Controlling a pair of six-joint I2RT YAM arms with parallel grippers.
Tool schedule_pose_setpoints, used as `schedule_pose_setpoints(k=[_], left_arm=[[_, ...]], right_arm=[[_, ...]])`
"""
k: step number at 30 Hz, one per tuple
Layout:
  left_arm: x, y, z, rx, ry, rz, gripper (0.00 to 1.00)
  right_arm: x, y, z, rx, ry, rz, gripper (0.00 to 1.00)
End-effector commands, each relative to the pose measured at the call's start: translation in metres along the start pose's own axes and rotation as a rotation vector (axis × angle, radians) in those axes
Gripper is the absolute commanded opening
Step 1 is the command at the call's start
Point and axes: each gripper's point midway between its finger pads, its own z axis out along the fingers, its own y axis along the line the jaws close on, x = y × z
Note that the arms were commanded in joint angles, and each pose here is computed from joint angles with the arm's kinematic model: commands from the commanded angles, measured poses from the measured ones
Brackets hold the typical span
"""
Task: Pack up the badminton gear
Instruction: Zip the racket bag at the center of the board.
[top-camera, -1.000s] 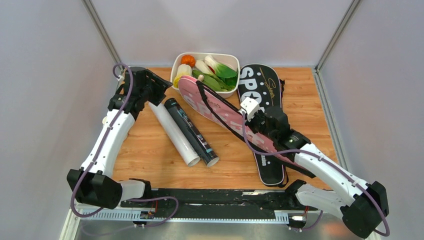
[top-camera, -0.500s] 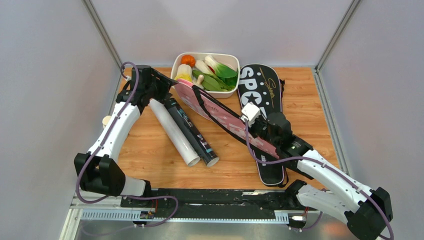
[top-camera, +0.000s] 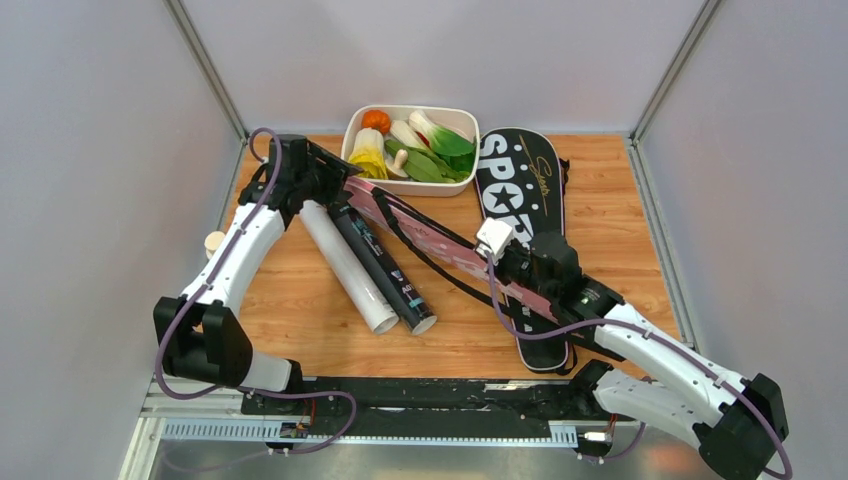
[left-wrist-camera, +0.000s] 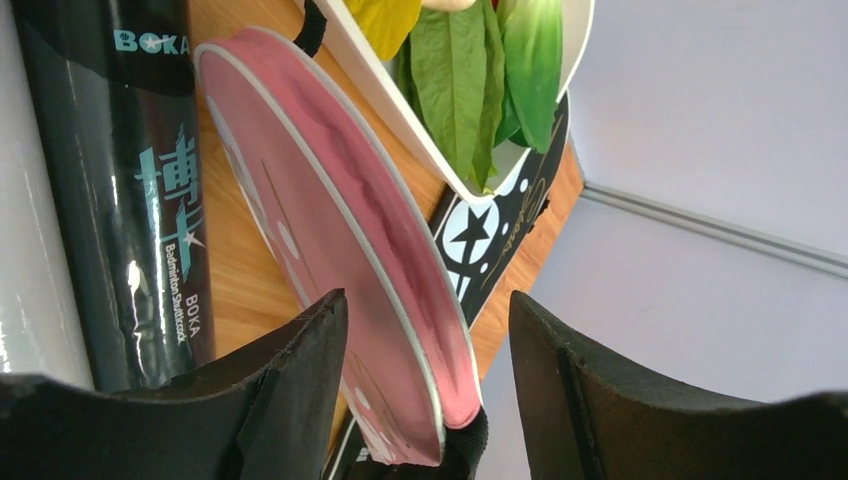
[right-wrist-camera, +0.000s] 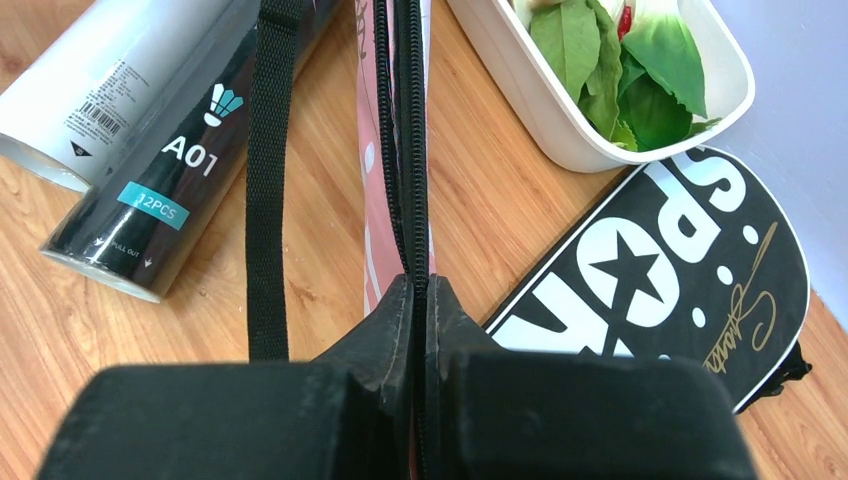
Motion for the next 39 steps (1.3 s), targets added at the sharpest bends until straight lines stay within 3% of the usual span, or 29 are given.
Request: schedule_pose_setpoints(k=[1, 6, 16, 18, 23, 25, 28, 33, 39], left_arm=[[0.002, 0.000, 0.001, 0.010, 0.018, -0.024, 0.66], [0.009, 0.011, 0.007, -0.020, 0.049, -0.048, 0.65], [0.017, 0.010, 0.011, -0.020, 0.101, -0.145, 0.40], [0.020, 0.009, 0.011, -0.019, 0.119, -0.174, 0.32], [0.021, 0.002, 0.009, 0.001, 0.124, -0.229, 0.07], [0.018, -0.001, 0.006, 0.004, 0.107, -0.246, 0.01], [0.015, -0.002, 0.004, -0.002, 0.096, -0.262, 0.00], [0.015, 0.002, 0.004, -0.037, 0.086, -0.285, 0.00], [0.019, 0.006, 0.006, -0.052, 0.094, -0.300, 0.00]], right_arm=[[-0.043, -0.006, -0.007, 0.009, -0.159, -0.043, 0.00], [-0.047, -0.004, -0.007, -0.005, -0.172, -0.058, 0.00], [-0.040, -0.008, -0.007, 0.012, -0.136, -0.070, 0.07], [-0.040, -0.013, -0.006, 0.036, -0.125, -0.059, 0.15], [-0.048, -0.026, 0.000, 0.095, -0.084, 0.053, 0.51], [-0.063, -0.032, -0.002, 0.115, -0.100, 0.124, 0.58], [-0.098, -0.031, -0.008, 0.095, -0.166, 0.201, 0.65], [-0.140, -0.014, -0.004, 0.074, -0.218, 0.312, 0.66], [-0.130, 0.068, 0.025, -0.029, -0.108, 0.267, 0.58]])
